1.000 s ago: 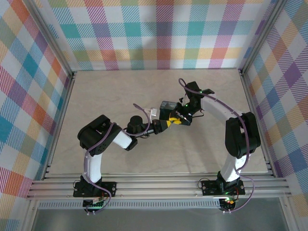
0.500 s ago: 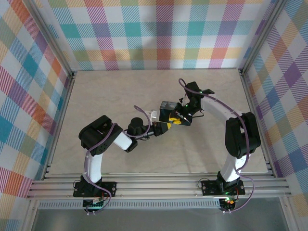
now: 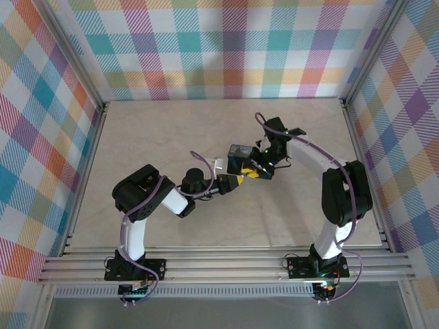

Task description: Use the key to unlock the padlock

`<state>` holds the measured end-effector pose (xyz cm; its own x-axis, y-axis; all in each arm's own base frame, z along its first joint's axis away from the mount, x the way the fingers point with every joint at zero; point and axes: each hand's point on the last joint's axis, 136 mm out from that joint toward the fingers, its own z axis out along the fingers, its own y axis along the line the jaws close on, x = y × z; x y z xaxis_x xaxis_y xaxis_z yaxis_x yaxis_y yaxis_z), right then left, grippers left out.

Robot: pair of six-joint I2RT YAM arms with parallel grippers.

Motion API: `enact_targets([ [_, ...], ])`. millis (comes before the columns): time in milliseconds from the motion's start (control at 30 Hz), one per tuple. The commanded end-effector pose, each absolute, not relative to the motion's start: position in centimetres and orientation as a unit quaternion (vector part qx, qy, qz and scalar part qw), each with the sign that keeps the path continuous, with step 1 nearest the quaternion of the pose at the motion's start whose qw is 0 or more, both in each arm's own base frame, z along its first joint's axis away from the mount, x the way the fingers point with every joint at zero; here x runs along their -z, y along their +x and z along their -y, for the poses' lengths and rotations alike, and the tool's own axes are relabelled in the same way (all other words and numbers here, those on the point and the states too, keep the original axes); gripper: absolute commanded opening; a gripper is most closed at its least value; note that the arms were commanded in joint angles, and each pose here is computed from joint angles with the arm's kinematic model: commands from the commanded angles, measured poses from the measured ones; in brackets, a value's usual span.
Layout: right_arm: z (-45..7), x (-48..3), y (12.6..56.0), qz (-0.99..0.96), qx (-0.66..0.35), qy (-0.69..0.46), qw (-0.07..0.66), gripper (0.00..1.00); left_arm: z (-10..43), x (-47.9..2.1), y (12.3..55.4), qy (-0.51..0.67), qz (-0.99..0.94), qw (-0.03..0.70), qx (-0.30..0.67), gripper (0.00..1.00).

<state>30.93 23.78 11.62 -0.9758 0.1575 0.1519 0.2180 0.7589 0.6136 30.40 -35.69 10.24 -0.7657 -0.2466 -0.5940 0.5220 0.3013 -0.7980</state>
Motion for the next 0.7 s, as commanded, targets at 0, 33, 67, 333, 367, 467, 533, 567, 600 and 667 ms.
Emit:
enact_targets([
  [0, -23.9, -13.2, 30.6, 0.931, 0.351, -0.093, 0.038, 0.0, 36.0, -12.3, 30.2, 0.106, -0.715, 0.348, 0.597, 0.09],
  [33, -23.9, -13.2, 30.5, 0.93, 0.353, -0.092, 0.039, 0.0, 36.1, -12.4, 30.3, 0.107, -0.714, 0.348, 0.598, 0.06],
  [67, -23.9, -13.3, 30.5, 0.93, 0.353, -0.092, 0.038, 0.0, 36.3, -12.4, 30.3, 0.109, -0.713, 0.346, 0.6, 0.03],
  [333, -23.9, -12.8, 29.9, 0.928, 0.357, -0.098, 0.043, 0.0, 36.6, -13.5, 30.9, 0.109, -0.704, 0.361, 0.602, 0.0],
  [367, -23.7, -12.6, 29.8, 0.929, 0.355, -0.097, 0.042, 0.0, 36.7, -13.9, 31.0, 0.11, -0.7, 0.364, 0.604, 0.0],
  [467, -23.2, -12.2, 29.1, 0.934, 0.343, -0.093, 0.039, 0.0, 37.3, -15.1, 31.4, 0.116, -0.687, 0.369, 0.615, 0.0],
  [533, -23.1, -12.0, 28.7, 0.935, 0.34, -0.093, 0.039, 0.0, 37.9, -16.0, 31.7, 0.121, -0.678, 0.368, 0.624, 0.0],
  [567, -23.2, -11.9, 28.4, 0.934, 0.343, -0.092, 0.04, 0.0, 38.2, -16.2, 31.9, 0.122, -0.675, 0.367, 0.628, 0.0],
  [600, -23.5, -11.7, 28.1, 0.931, 0.351, -0.093, 0.044, 0.0, 38.6, -16.5, 32.1, 0.123, -0.672, 0.368, 0.632, 0.0],
  [667, -24.0, -11.4, 27.8, 0.925, 0.364, -0.094, 0.051, 0.0, 39.2, -16.7, 32.4, 0.124, -0.667, 0.367, 0.636, 0.0],
])
